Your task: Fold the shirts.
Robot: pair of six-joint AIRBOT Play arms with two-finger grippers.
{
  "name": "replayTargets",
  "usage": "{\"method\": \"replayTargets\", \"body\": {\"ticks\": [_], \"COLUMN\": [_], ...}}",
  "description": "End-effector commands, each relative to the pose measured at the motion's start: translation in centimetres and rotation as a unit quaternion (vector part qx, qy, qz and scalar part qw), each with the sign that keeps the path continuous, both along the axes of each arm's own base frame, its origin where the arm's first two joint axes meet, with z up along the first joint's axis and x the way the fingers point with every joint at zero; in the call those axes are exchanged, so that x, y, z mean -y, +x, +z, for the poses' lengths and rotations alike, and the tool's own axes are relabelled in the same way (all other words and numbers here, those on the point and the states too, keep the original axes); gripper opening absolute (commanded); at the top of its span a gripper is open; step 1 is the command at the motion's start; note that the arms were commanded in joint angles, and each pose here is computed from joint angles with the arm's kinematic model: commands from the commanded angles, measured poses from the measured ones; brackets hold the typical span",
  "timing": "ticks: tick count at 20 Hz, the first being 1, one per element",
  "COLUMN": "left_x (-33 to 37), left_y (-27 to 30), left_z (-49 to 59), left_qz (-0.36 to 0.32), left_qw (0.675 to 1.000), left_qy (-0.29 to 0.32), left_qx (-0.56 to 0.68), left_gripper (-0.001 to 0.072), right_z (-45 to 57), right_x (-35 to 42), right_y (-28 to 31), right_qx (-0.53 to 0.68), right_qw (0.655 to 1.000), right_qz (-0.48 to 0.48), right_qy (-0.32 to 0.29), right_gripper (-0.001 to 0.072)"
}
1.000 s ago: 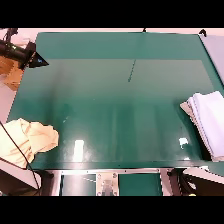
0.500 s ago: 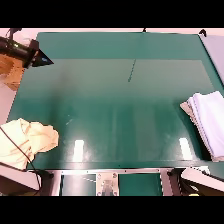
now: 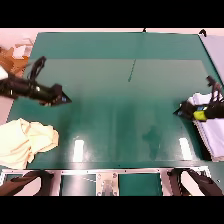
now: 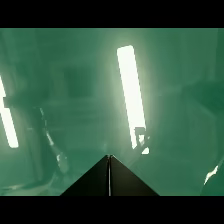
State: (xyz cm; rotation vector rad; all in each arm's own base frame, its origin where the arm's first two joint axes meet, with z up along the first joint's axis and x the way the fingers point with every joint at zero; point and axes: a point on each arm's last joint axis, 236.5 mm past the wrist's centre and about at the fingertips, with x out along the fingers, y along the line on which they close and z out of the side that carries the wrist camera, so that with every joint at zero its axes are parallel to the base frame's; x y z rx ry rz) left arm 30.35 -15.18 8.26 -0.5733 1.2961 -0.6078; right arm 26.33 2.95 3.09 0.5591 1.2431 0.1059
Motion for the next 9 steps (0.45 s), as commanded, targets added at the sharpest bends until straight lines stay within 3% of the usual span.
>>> {"method": "replayTargets", "body": {"ticks": [1, 9], "left_x": [0.6, 1.2], "left_y": [-4.1, -3.9], "left_z": [-2.2, -1.6], "left_qz": [0.005, 0.009], "left_qw": [1.0, 1.0], "left_qy": [0.001, -0.017], "left_qx": [-0.011, -0.01], "left_gripper": [0.0026, 0.0026], "right_z": [-2.2, -2.4], "right_x": [-2.6, -3.2], "right_y": [-2.8, -4.3], "right_qx": [-0.002, -0.034], "right_qw": [0.999, 0.998], "right_qz": [0.037, 0.043], "right_qy": [0.002, 0.014], "right_gripper": [0.002, 0.0028]}}
